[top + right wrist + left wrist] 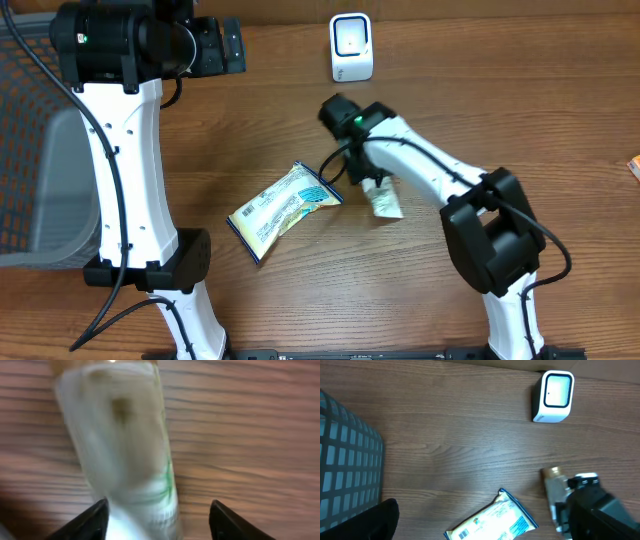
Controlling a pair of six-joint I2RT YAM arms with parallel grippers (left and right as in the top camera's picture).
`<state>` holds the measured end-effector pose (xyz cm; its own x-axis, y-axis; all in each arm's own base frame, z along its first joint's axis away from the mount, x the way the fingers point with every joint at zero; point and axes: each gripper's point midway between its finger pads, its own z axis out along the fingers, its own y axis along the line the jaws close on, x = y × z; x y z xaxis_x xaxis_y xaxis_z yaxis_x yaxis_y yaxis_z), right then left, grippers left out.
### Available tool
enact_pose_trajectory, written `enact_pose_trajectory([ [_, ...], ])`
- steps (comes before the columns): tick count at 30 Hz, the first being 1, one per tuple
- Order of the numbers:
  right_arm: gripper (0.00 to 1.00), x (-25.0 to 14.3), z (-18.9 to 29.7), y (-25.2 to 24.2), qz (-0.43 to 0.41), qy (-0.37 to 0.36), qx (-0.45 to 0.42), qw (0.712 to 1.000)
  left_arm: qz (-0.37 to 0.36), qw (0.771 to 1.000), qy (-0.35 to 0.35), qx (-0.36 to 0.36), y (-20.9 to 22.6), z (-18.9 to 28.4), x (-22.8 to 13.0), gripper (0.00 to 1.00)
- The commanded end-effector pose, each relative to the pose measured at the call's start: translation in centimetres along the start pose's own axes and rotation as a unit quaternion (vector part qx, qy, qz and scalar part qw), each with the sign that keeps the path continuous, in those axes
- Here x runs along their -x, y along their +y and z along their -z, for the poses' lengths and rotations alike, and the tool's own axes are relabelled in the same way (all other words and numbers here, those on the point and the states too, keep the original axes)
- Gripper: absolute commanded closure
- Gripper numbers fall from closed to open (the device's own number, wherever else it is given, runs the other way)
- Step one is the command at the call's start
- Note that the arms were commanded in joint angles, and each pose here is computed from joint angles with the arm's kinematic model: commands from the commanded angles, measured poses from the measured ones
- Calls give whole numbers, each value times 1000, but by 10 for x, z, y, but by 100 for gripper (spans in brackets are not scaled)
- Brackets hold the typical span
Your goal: Scan the item barcode
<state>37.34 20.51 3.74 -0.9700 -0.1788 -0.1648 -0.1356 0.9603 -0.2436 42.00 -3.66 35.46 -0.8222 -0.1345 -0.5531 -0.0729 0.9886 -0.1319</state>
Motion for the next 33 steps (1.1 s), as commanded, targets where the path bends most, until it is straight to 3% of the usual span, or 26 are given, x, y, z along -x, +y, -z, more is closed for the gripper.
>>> enact_pose_trajectory([
  [1,32,22,16,-27,-9,-18,-28,999,-11,1000,-14,0,0,11,2,1],
  [8,28,13,29,13,127,14,104,986,-11,1000,-14,0,0,11,2,1],
  [25,28,24,3,-30,39,43,172,983,-11,1000,-14,0,0,11,2,0],
  [33,27,12,0,-3,74,50,224,970,-11,1000,-14,0,0,11,2,1],
])
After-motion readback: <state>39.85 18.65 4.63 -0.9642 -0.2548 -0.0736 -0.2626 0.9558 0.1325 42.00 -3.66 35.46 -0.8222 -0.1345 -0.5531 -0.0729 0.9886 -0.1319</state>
